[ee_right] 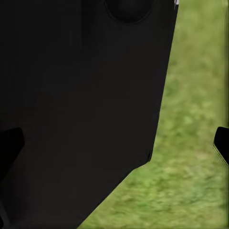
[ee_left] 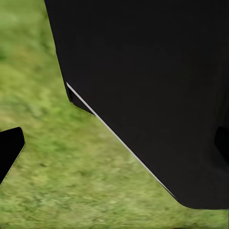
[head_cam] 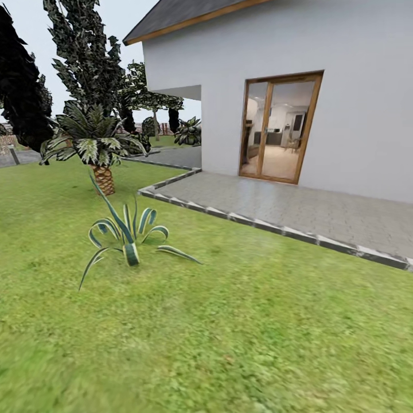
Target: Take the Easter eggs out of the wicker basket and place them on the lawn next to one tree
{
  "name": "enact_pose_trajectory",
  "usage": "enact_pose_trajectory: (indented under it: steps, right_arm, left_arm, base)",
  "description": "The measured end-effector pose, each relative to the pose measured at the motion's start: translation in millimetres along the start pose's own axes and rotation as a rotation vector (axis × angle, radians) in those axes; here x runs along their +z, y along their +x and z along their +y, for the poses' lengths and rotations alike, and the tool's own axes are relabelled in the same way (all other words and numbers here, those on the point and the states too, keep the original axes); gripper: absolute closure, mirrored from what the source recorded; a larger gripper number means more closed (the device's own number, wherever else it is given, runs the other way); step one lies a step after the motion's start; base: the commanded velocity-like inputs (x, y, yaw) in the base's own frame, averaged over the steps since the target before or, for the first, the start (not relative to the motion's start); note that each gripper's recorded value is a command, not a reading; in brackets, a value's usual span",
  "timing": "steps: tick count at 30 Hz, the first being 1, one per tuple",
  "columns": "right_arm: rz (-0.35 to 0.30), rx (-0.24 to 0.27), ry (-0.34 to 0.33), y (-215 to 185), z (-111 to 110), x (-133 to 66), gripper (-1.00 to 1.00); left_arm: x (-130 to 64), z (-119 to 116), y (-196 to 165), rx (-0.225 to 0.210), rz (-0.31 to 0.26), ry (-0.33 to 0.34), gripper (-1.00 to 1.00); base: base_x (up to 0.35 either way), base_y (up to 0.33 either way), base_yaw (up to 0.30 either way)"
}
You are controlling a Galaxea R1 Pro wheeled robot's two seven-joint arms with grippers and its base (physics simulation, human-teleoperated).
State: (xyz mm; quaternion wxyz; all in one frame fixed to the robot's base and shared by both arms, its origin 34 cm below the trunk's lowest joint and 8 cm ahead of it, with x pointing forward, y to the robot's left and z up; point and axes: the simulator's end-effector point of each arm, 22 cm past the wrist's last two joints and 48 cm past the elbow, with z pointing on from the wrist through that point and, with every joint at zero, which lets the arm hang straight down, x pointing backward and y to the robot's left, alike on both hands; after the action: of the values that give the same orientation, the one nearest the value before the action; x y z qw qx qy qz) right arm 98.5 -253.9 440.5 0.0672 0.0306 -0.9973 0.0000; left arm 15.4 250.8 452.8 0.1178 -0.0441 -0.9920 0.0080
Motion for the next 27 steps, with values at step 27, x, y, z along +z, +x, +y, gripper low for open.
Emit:
enact_pose_trajectory:
  steps: [27]
  right_arm:
    - [0.0,0.001,-0.001,0.0,1.1,0.0,-1.0]
  left_arm:
    - [0.0,0.0,-0.5,-0.001,-0.001,0.0,-1.0]
  base:
    - [0.326,0.0,0.0]
